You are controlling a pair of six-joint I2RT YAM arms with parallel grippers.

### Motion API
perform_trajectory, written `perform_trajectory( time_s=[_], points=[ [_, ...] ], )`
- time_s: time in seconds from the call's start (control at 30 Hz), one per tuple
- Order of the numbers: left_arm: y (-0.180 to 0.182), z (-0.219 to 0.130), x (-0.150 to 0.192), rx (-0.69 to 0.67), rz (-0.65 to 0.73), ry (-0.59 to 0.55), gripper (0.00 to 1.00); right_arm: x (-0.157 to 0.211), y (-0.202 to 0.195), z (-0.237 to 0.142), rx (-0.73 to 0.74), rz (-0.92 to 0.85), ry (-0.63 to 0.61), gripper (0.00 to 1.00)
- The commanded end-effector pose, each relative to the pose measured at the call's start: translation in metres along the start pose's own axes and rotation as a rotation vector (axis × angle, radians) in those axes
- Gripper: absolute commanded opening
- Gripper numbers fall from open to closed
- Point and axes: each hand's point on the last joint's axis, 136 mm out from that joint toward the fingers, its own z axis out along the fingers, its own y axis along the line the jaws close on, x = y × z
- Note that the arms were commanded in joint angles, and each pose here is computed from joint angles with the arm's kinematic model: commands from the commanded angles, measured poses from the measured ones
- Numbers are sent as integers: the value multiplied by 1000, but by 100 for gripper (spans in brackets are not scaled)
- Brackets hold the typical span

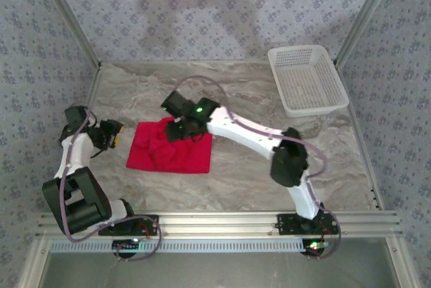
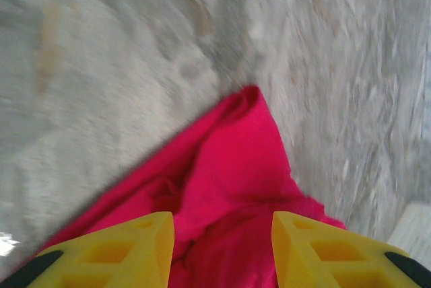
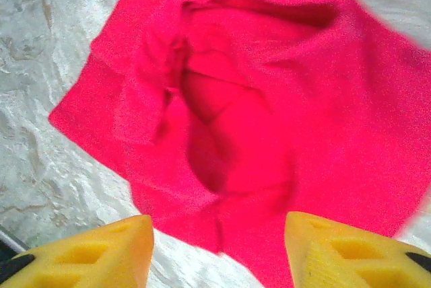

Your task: Fold the inside-out t-shirt

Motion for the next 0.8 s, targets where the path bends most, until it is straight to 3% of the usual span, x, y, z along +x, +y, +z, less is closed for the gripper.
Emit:
perform_trajectory(
  time_s=[0.0, 0.13, 0.27, 0.43, 0.6, 0.7, 0.77],
  points=[
    [-24, 13, 28, 55, 143, 81, 43, 2, -37, 10, -13, 96, -12, 41],
    [-45, 14, 72, 27, 337, 149, 44, 10, -80, 30, -13, 224, 3, 14],
    [-63, 10, 115, 0, 498, 200, 45, 9, -97, 56, -59, 303, 31, 0],
    [-76, 26, 166, 23, 619, 276, 48, 22, -118, 98, -1, 373, 135, 0],
    [-46, 65, 177, -93, 625, 351, 47, 48, -150, 116, 101, 457, 236, 0],
    [-15, 82, 169, -219, 594, 382, 37, 51, -160, 116, 125, 474, 246, 0],
    [10, 85, 149, -308, 498, 375, 27, 53, -166, 115, 150, 471, 255, 0]
  ],
)
